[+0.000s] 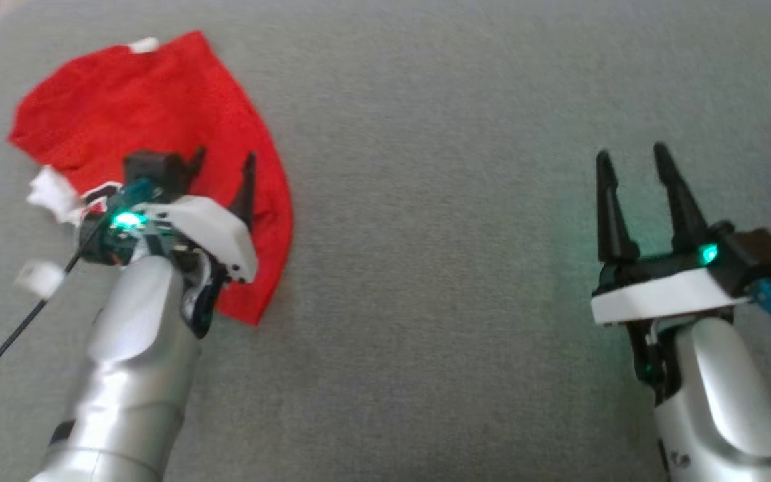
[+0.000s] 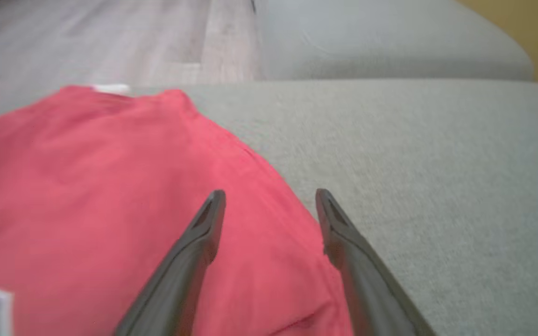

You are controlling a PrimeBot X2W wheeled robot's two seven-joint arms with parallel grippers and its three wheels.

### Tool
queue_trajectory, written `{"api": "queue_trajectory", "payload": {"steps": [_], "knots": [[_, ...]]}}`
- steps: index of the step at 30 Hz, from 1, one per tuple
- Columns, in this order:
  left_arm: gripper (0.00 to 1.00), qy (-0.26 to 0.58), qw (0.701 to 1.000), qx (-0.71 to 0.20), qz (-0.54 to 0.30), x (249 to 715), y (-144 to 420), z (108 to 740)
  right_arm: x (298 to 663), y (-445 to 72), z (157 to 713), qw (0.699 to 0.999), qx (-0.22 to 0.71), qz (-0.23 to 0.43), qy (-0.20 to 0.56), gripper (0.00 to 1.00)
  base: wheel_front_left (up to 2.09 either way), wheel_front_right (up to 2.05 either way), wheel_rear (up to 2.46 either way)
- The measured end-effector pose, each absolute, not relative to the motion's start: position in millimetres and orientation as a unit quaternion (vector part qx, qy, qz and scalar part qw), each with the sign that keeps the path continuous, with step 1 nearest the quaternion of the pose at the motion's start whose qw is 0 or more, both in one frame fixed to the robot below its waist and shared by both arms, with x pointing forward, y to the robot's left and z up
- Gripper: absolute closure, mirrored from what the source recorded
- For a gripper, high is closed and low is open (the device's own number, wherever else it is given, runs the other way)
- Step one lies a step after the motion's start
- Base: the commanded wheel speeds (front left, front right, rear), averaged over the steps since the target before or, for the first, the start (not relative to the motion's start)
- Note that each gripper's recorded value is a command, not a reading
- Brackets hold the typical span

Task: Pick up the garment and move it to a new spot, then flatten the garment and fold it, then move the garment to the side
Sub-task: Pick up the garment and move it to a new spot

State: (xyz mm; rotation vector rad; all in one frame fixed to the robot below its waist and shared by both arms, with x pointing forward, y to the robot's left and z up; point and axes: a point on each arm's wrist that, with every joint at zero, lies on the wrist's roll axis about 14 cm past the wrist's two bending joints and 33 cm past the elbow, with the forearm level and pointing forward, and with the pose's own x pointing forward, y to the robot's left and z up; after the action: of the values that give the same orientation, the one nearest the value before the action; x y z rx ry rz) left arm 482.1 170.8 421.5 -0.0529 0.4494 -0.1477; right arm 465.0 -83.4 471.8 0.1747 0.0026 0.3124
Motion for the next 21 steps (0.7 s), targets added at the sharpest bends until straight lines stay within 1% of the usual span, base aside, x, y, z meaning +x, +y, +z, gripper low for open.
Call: {"api": "queue_trajectory", "payload": {"steps": [3, 7, 12, 15, 17, 18, 21], "knots": [[0.00, 0.280, 0.954, -0.017, -0.106, 481, 148, 393, 470, -94, 472, 0.986, 0.088, 0.142, -0.002, 0.00, 0.00, 0.00, 0.00], [0.00, 0.324, 0.937, -0.028, -0.124, 480, 132, 369, 469, -105, 465, 0.988, 0.088, 0.128, 0.005, 0.00, 0.00, 0.00, 0.00], [0.00, 0.339, 0.932, -0.015, -0.127, 492, 131, 365, 467, -114, 462, 0.989, 0.088, 0.117, 0.009, 0.00, 0.00, 0.00, 0.00], [0.00, 0.349, 0.929, -0.011, -0.123, 492, 134, 362, 467, -116, 464, 0.990, 0.087, 0.115, 0.007, 0.00, 0.00, 0.00, 0.00], [0.73, 0.349, 0.929, -0.011, -0.120, 492, 135, 363, 466, -116, 466, 0.990, 0.086, 0.114, 0.005, 0.00, 0.00, 0.00, 0.00], [1.00, 0.347, 0.931, -0.012, -0.116, 492, 137, 363, 466, -116, 467, 0.990, 0.086, 0.114, 0.003, 0.00, 0.00, 0.00, 0.00], [1.00, 0.325, 0.939, -0.020, -0.109, 492, 139, 369, 465, -116, 473, 0.990, 0.085, 0.115, -0.003, 0.00, 0.00, 0.00, 0.00]]}}
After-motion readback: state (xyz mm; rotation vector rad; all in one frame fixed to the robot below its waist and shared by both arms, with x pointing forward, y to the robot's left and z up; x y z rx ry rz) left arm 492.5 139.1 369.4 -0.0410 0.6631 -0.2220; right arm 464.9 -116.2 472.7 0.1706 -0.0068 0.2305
